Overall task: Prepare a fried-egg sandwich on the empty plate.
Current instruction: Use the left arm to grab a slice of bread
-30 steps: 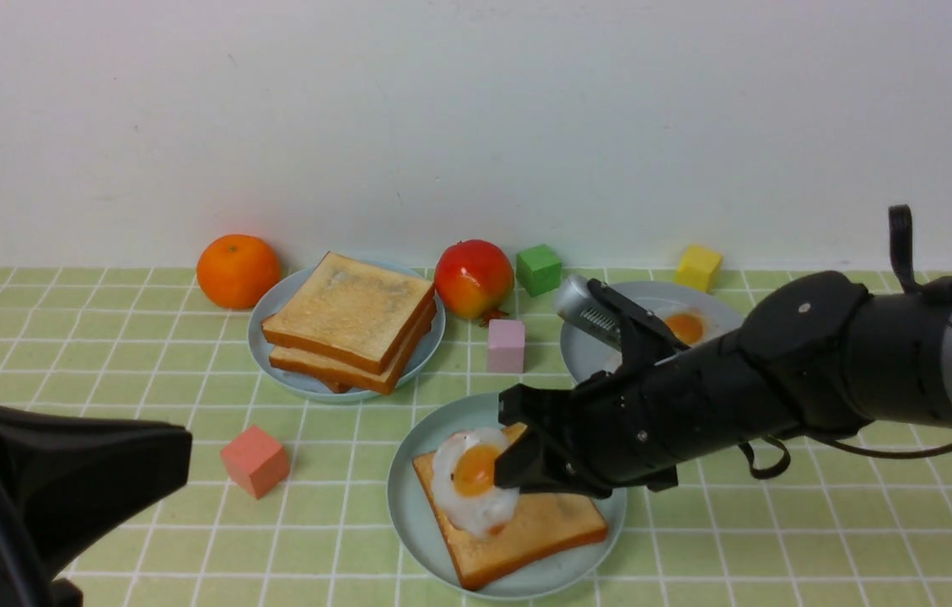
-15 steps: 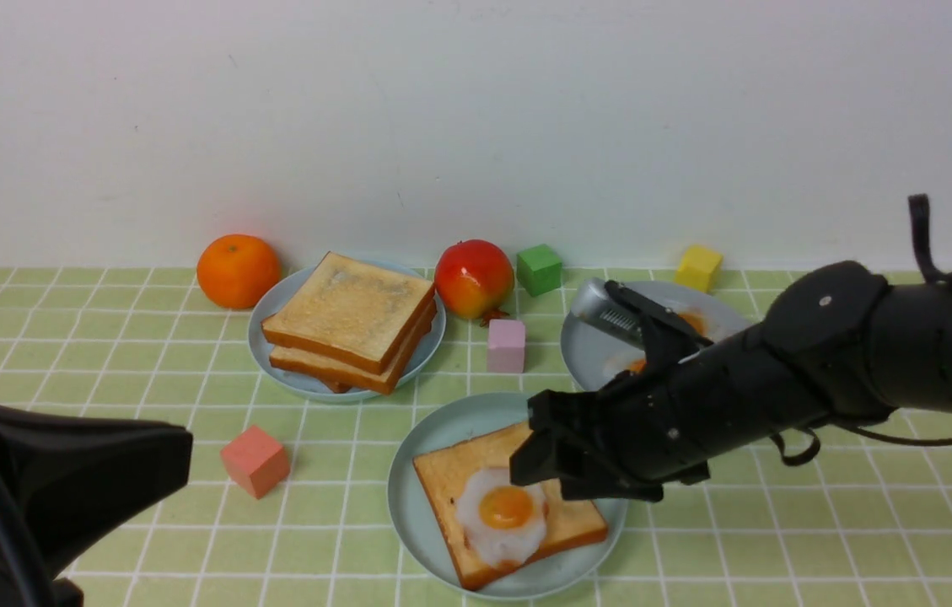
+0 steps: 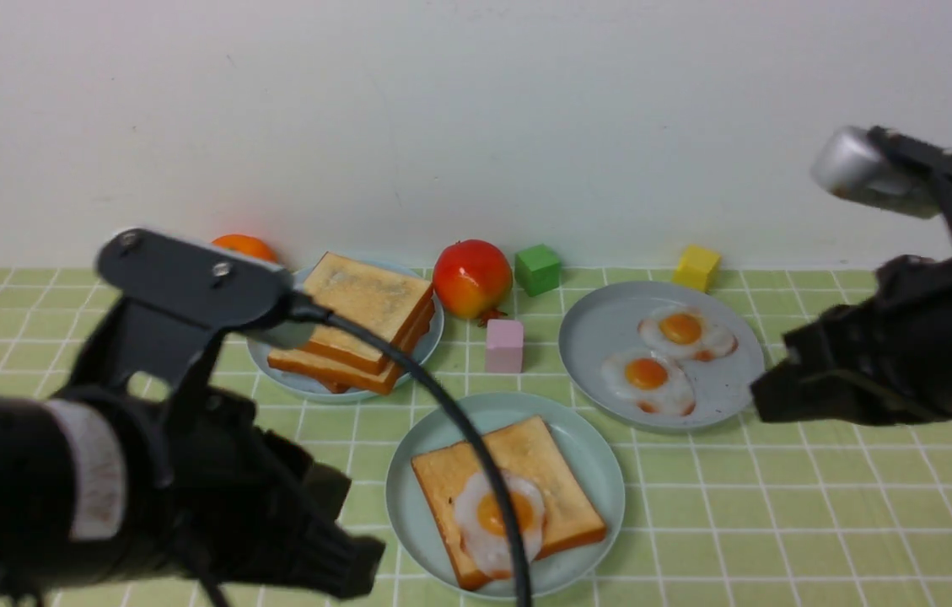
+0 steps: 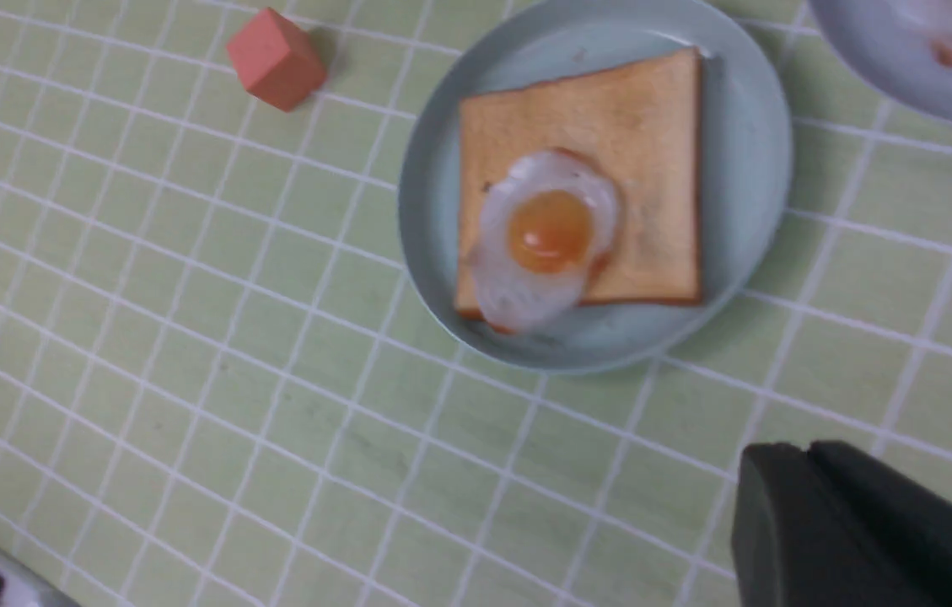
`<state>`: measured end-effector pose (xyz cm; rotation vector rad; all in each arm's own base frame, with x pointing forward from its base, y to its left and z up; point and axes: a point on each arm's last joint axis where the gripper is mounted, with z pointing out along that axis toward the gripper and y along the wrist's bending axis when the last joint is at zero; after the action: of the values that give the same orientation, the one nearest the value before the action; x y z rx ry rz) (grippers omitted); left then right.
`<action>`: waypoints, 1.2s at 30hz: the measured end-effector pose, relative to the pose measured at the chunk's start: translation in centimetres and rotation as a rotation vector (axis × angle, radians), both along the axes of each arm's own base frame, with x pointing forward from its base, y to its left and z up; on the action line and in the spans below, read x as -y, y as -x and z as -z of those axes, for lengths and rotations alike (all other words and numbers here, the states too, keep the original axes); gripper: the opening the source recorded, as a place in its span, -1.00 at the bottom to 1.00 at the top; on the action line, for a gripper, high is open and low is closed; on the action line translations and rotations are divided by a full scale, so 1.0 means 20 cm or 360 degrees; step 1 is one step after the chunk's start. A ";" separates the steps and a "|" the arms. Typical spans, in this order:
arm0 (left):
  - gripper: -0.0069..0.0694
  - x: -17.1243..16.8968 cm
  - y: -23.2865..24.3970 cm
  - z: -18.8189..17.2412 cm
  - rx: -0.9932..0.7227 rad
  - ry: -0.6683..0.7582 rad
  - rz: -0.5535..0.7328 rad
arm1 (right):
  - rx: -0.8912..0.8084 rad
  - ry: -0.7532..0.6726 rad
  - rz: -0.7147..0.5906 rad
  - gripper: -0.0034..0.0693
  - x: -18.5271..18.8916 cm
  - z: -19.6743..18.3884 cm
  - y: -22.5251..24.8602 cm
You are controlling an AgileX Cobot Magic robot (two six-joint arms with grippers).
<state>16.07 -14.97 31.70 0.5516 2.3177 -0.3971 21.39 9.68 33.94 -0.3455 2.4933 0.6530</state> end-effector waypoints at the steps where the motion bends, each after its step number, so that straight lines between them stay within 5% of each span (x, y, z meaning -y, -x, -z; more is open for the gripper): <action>1: -0.85 0.00 -0.03 0.00 -0.0005 0.0001 -0.0020 | 0.0012 0.0017 0.0005 -0.79 0.01 -0.01 0.02; 16: -0.84 0.00 -0.97 0.17 -0.0111 -0.0200 -0.0080 | 0.0356 0.0115 0.0023 -0.82 0.17 -0.26 0.46; 28: 0.16 0.07 -1.32 0.47 -0.0011 -0.0488 -0.0001 | 0.0348 0.0127 0.0007 -0.78 0.18 -0.27 0.49; 36: 0.29 0.09 -1.38 0.67 -0.0029 -0.0537 0.0025 | 0.0348 0.0124 0.0011 -0.77 0.18 -0.27 0.49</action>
<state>43.67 -16.84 18.33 0.7303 2.4136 -0.0147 11.58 6.08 39.27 -0.4142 2.3137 0.4880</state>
